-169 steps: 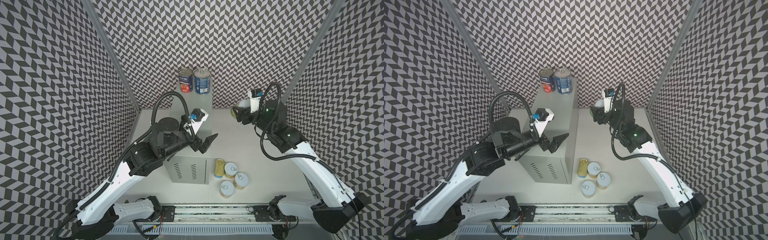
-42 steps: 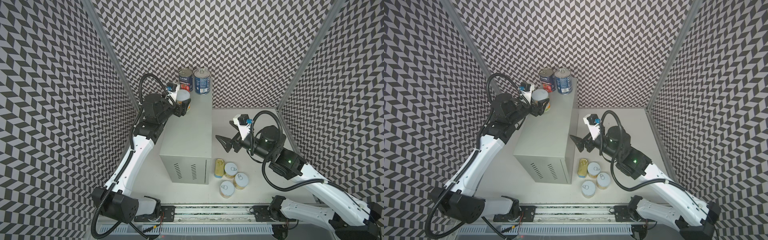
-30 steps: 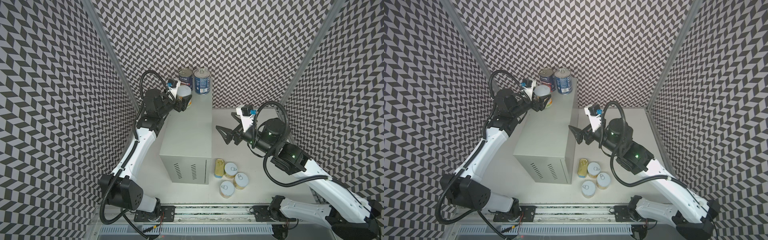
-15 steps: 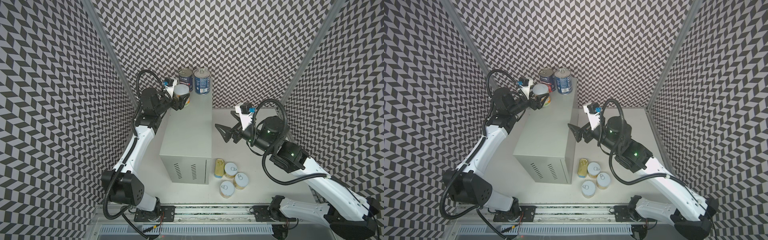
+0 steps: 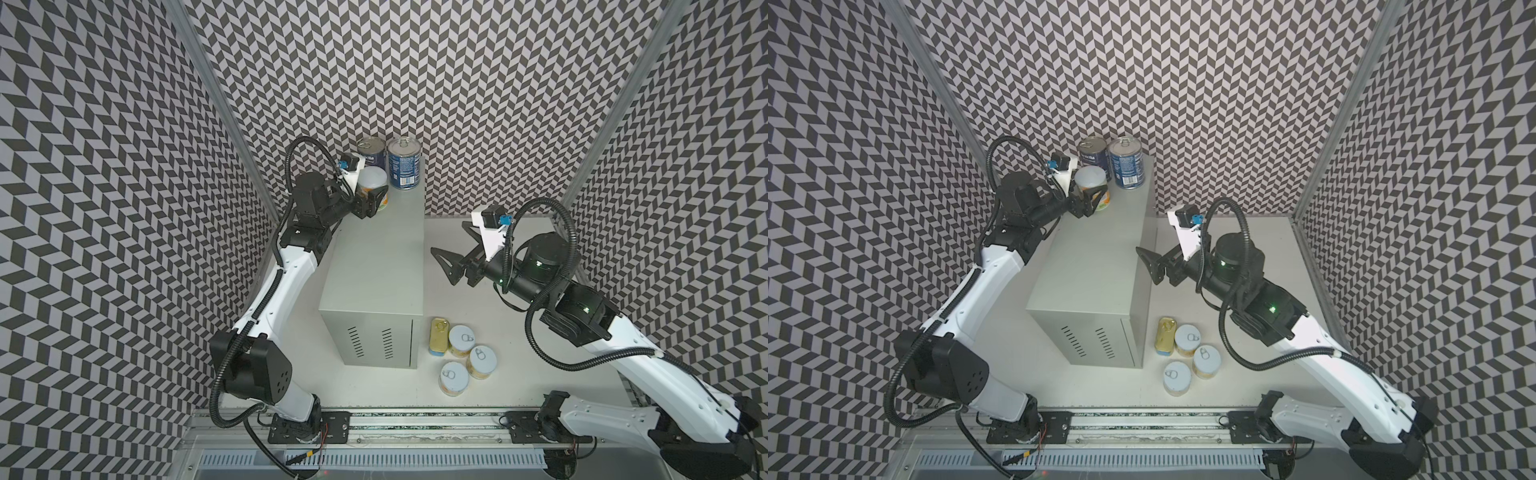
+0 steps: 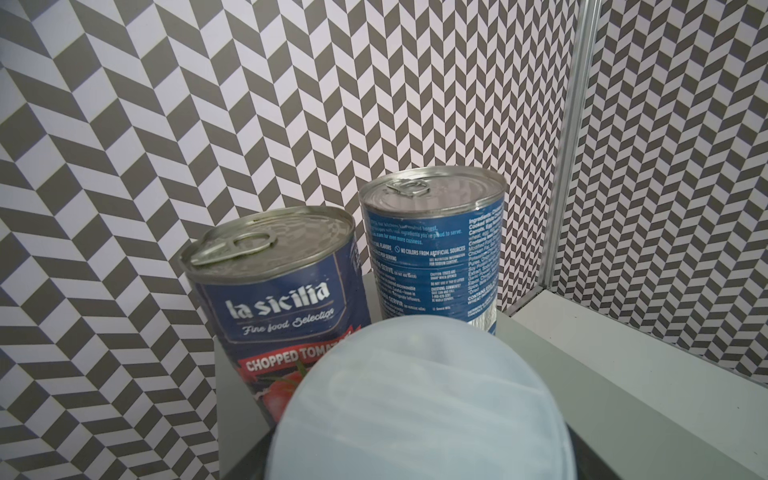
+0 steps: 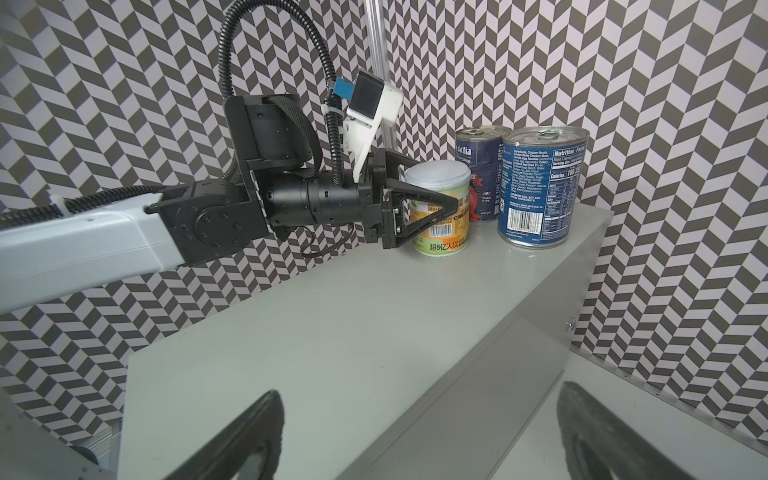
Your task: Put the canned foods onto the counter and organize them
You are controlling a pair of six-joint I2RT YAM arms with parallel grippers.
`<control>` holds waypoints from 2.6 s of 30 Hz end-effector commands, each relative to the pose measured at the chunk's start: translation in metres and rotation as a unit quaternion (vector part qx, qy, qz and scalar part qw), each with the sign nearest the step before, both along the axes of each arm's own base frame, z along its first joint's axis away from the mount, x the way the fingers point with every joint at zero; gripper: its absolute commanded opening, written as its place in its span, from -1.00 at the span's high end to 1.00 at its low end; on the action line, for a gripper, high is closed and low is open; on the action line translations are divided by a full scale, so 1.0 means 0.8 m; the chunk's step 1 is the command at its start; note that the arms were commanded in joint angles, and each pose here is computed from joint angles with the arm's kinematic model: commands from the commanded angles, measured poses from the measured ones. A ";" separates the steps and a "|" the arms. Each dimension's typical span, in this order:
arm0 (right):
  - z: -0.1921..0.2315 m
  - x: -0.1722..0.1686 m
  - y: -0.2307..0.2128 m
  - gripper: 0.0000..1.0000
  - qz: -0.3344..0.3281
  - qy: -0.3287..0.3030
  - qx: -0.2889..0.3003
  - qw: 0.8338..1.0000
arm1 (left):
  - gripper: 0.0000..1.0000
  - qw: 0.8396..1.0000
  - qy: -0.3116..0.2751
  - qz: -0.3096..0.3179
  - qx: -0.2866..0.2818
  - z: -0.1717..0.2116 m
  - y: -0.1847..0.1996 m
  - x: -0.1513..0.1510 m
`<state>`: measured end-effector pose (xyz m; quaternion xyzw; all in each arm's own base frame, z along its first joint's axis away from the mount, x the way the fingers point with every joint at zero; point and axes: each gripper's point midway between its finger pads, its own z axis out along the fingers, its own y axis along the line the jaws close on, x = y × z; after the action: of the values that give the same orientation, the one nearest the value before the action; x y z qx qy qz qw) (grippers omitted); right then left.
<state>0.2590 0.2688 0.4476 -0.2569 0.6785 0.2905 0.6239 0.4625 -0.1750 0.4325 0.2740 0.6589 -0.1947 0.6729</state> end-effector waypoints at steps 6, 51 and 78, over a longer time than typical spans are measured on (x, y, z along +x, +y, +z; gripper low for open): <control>0.014 -0.006 -0.009 -0.99 -0.006 -0.011 0.018 1.000 | -0.70 1.000 0.000 0.011 0.009 -0.003 0.001 0.005; 0.006 -0.016 -0.011 -0.99 0.006 -0.002 0.033 0.999 | -0.67 0.999 0.006 0.041 0.012 -0.017 0.010 0.003; -0.001 -0.017 -0.010 -0.99 0.009 -0.001 0.035 0.999 | -0.58 0.999 0.002 0.049 0.021 -0.011 0.017 0.009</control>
<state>0.2501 0.2617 0.4301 -0.2472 0.6873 0.3039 0.6117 0.4661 -0.1662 0.4080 0.2535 0.6880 -0.1623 0.6603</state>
